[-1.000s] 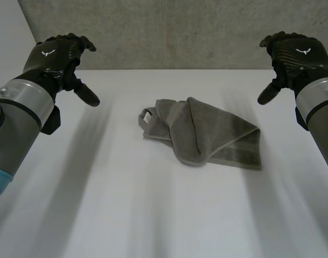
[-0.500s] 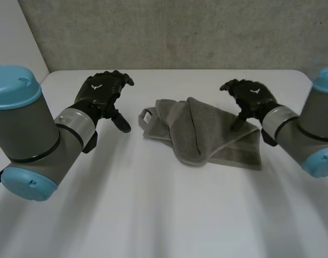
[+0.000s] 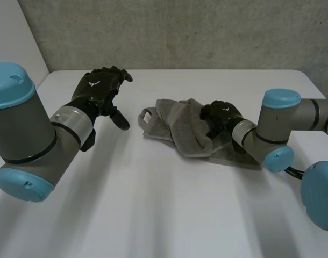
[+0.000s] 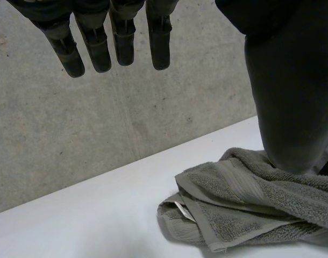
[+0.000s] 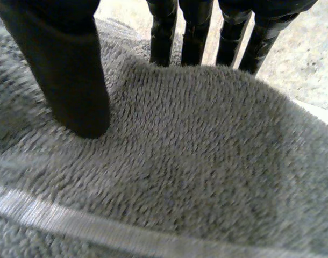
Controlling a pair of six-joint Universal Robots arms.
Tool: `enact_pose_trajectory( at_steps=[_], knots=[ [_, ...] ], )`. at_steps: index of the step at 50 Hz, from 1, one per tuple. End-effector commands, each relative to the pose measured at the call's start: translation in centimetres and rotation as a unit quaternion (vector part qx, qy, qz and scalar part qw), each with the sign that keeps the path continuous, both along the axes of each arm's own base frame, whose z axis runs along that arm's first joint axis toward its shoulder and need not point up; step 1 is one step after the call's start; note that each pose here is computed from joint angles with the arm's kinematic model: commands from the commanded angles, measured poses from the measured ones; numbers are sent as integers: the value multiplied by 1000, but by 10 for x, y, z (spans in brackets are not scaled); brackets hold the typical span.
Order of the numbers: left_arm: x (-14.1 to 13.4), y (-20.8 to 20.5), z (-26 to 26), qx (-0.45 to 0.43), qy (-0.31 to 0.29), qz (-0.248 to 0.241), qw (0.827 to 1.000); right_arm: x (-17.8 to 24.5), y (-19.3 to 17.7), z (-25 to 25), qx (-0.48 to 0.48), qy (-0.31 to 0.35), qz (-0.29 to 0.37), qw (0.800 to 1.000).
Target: Fold the towel.
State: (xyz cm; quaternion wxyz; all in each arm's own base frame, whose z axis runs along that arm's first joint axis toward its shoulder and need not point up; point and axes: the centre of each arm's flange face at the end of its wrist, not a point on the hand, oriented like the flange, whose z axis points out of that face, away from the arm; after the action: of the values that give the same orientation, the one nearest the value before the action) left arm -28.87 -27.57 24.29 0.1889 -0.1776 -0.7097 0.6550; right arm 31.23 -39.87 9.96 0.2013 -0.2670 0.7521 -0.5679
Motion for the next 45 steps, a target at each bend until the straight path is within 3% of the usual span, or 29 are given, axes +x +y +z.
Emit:
enact_pose_trajectory(
  at_steps=[1,6,11,14,20,26,33,39,45],
  knots=[
    [1,-1,0,0,0,2,1000,1,1,0,5,0,6,1000],
    [2,-2,1,-2,1,4,1000,3,6,40,-14,-30,11,999],
    [3,-1,4,-6,3,4,1000,11,28,127,-81,-105,24,991],
    [3,-1,7,-9,4,4,1000,10,34,147,-103,-118,26,987],
    [6,3,23,-28,15,6,999,16,85,197,-141,-138,50,979],
    [11,7,35,-40,22,11,999,29,121,183,-109,-130,70,983],
    [22,16,53,-61,30,20,997,73,181,123,-31,-98,140,985],
    [37,24,56,-59,31,35,997,97,207,71,16,-62,179,982],
    [45,34,42,-40,19,37,998,101,214,72,2,-51,192,980]
  ],
)
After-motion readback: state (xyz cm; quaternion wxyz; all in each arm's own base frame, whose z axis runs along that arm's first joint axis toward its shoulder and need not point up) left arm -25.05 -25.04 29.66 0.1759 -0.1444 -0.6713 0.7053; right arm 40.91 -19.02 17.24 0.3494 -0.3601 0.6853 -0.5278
